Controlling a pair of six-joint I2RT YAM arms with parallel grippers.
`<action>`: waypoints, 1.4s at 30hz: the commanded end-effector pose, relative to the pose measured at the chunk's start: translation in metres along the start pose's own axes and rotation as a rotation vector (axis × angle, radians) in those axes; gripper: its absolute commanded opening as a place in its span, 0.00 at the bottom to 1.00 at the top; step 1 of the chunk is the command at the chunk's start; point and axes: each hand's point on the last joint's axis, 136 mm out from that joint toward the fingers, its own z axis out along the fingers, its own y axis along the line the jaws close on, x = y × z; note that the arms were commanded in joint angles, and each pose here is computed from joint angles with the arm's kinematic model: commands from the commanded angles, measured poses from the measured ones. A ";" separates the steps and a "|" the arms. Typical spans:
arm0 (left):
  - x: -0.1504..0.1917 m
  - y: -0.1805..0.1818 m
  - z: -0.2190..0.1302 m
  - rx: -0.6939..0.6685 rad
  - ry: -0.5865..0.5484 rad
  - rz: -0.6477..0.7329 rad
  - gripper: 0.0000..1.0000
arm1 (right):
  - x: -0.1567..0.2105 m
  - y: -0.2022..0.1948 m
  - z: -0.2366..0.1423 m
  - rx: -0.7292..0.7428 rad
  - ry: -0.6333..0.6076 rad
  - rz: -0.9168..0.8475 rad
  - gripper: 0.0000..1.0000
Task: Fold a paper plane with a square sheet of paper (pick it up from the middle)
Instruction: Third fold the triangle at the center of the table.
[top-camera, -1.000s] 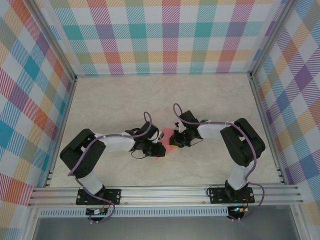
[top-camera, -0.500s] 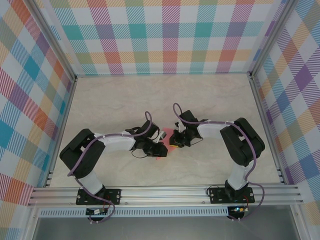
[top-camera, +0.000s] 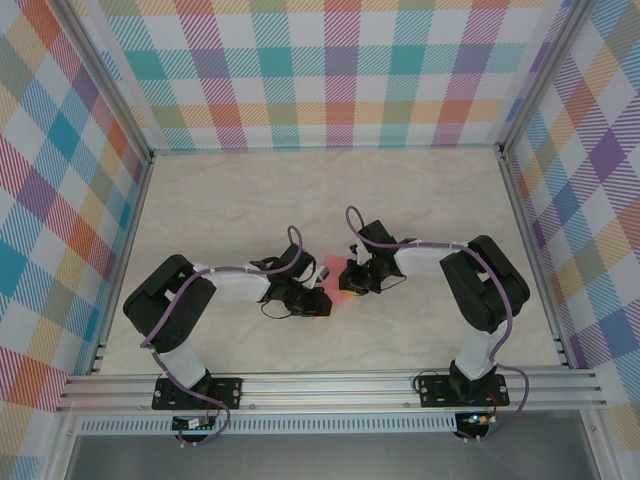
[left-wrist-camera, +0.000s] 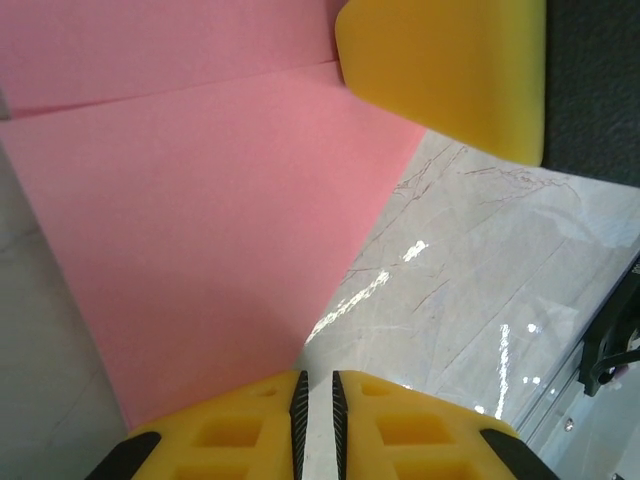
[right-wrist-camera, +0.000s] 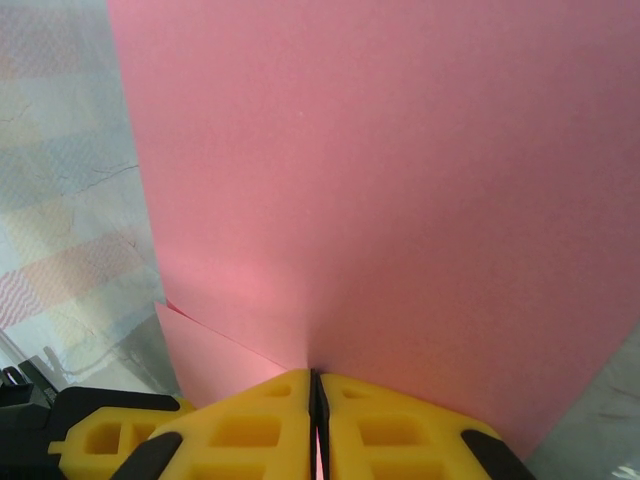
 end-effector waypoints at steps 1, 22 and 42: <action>0.016 0.024 -0.007 -0.069 0.031 -0.047 0.18 | 0.029 -0.075 0.018 0.274 0.071 0.083 0.11; 0.044 0.058 -0.021 -0.224 0.117 -0.075 0.17 | 0.027 -0.078 0.018 0.297 0.076 0.079 0.11; -0.004 -0.008 -0.063 -0.077 -0.081 0.017 0.15 | 0.024 -0.073 0.018 0.285 0.075 0.075 0.11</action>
